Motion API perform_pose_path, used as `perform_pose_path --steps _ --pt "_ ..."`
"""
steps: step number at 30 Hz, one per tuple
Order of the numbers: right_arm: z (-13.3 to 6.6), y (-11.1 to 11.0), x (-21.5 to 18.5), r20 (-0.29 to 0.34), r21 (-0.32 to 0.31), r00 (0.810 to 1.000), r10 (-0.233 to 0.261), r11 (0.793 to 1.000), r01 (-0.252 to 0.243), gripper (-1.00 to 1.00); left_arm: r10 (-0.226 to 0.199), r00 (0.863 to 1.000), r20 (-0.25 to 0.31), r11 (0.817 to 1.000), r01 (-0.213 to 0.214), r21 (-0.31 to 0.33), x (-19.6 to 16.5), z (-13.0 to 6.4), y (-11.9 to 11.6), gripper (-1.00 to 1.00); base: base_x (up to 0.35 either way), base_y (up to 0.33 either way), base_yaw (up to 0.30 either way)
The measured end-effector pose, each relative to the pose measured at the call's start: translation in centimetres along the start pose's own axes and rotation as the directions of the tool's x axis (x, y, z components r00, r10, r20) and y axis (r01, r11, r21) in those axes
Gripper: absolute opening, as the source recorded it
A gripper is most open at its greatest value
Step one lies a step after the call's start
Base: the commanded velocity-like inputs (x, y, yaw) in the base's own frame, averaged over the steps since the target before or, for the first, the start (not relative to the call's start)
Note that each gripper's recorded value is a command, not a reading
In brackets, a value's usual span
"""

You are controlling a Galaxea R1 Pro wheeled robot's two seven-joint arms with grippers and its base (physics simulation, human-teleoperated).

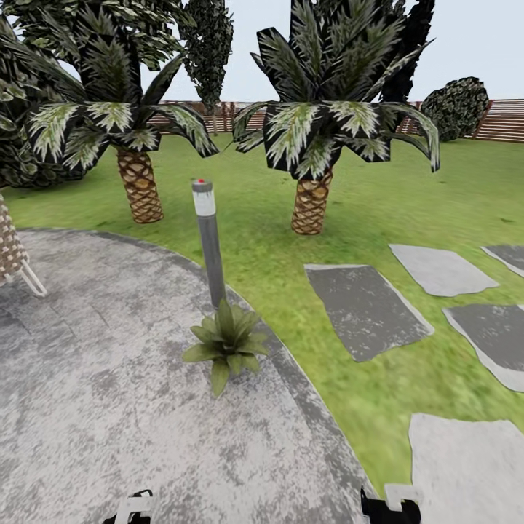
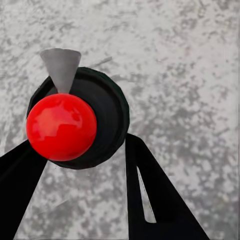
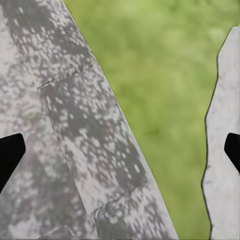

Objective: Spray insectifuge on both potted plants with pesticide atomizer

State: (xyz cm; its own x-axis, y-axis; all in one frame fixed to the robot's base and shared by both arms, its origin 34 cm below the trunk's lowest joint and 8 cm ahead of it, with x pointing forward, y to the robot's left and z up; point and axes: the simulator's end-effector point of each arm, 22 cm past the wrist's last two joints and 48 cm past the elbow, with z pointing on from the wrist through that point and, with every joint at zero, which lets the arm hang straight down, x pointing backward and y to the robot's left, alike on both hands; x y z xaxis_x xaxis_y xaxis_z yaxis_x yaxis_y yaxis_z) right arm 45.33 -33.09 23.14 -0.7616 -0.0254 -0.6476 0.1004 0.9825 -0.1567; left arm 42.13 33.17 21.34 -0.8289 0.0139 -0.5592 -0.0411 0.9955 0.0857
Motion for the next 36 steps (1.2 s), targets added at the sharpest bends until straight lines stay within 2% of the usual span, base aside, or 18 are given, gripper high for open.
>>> perform_pose_path --steps 16,17,19,20,21,22,23,25,26,27,28,29,30,31,32,33,34,36 --pt "0.0 0.1 0.0 -0.001 -0.006 1.000 -0.006 1.000 0.006 1.00 0.011 1.000 -0.002 1.000 -0.011 0.006 0.0 0.0 -0.2 -1.00 0.043 -0.075 0.135" --pt "0.0 0.3 0.0 0.001 -0.012 1.000 -0.012 1.000 0.012 1.00 0.024 1.000 -0.001 1.000 -0.024 0.013 -0.1 0.1 -0.4 -1.00 0.000 -0.002 0.003" --pt "0.1 1.2 -0.6 0.022 -0.054 0.996 -0.086 0.995 0.087 1.00 0.136 0.991 0.012 0.988 -0.136 0.071 -0.9 0.3 -1.6 -1.00 0.000 -0.001 0.001" --pt "0.4 2.5 -2.6 0.077 -0.093 0.987 -0.142 0.984 0.149 1.00 0.243 0.970 0.026 0.954 -0.244 0.176 -0.9 0.2 -3.8 -1.00 0.000 0.000 0.000" --pt "0.6 3.6 -4.5 0.125 -0.116 0.978 -0.167 0.977 0.182 1.00 0.285 0.958 0.036 0.920 -0.284 0.268 -0.7 -0.2 -5.6 -1.00 0.000 0.000 0.000" --pt "0.7 4.3 -5.7 0.158 -0.129 0.971 -0.182 0.971 0.203 1.00 0.301 0.952 0.049 0.897 -0.300 0.326 -0.9 -0.4 -6.8 -1.00 0.000 0.000 0.000" --pt "0.7 5.4 -7.2 0.202 -0.150 0.957 -0.211 0.958 0.243 1.00 0.321 0.944 0.081 0.856 -0.326 0.401 -2.2 -0.6 -8.3 -1.00 0.000 0.000 0.000" --pt "0.5 7.1 -8.7 0.259 -0.181 0.927 -0.273 0.929 0.324 1.00 0.368 0.922 0.119 0.790 -0.378 0.484 -4.1 -0.9 -9.4 -1.00 0.000 0.000 0.000" --pt "0.2 8.3 -9.3 0.296 -0.198 0.896 -0.332 0.896 0.397 1.00 0.413 0.901 0.135 0.737 -0.417 0.532 -5.1 -1.0 -9.8 -1.00 0.000 0.000 0.000" --pt "0.1 9.1 -9.6 0.320 -0.208 0.872 -0.371 0.870 0.447 1.00 0.447 0.883 0.140 0.700 -0.443 0.561 -5.6 -1.2 -10.0 -1.00 0.000 0.000 0.000" --pt "-0.2 10.2 -9.7 0.350 -0.226 0.836 -0.422 0.828 0.513 1.00 0.495 0.857 0.140 0.648 -0.472 0.597 -6.2 -1.4 -10.3 -1.00 0.000 0.000 0.000" --pt "-0.5 11.0 -9.5 0.367 -0.245 0.814 -0.451 0.797 0.552 1.00 0.526 0.839 0.140 0.614 -0.488 0.620 -6.6 -1.5 -10.4 -1.00 0.000 0.000 0.000" --pt "-0.9 12.4 -9.0 0.386 -0.288 0.786 -0.483 0.746 0.600 1.00 0.561 0.815 0.145 0.569 -0.506 0.648 -7.4 -1.8 -10.6 -1.00 0.000 0.000 0.000" --pt "-1.2 13.4 -8.6 0.397 -0.324 0.771 -0.498 0.710 0.625 1.00 0.583 0.798 0.152 0.536 -0.518 0.666 -7.9 -2.0 -10.9 -1.00 0.000 0.000 0.000" --pt "-1.8 14.8 -8.1 0.414 -0.381 0.755 -0.508 0.657 0.651 1.00 0.609 0.775 0.170 0.490 -0.536 0.687 -8.8 -2.3 -11.3 -1.00 0.000 0.000 0.000" --pt "-2.2 15.8 -8.0 0.427 -0.419 0.748 -0.508 0.622 0.661 1.00 0.628 0.755 0.186 0.456 -0.551 0.699 -9.4 -2.6 -11.6 -1.00 0.000 0.000 0.000" --pt "-2.9 17.2 -8.2 0.450 -0.466 0.739 -0.502 0.573 0.674 1.00 0.653 0.729 0.204 0.409 -0.567 0.715 -10.1 -3.0 -11.9 -1.00 0.000 0.000 0.000" --pt "-4.1 19.0 -8.5 0.481 -0.523 0.726 -0.491 0.504 0.687 1.00 0.693 0.690 0.207 0.345 -0.570 0.746 -10.7 -3.8 -12.3 -1.00 0.000 0.000 0.000"
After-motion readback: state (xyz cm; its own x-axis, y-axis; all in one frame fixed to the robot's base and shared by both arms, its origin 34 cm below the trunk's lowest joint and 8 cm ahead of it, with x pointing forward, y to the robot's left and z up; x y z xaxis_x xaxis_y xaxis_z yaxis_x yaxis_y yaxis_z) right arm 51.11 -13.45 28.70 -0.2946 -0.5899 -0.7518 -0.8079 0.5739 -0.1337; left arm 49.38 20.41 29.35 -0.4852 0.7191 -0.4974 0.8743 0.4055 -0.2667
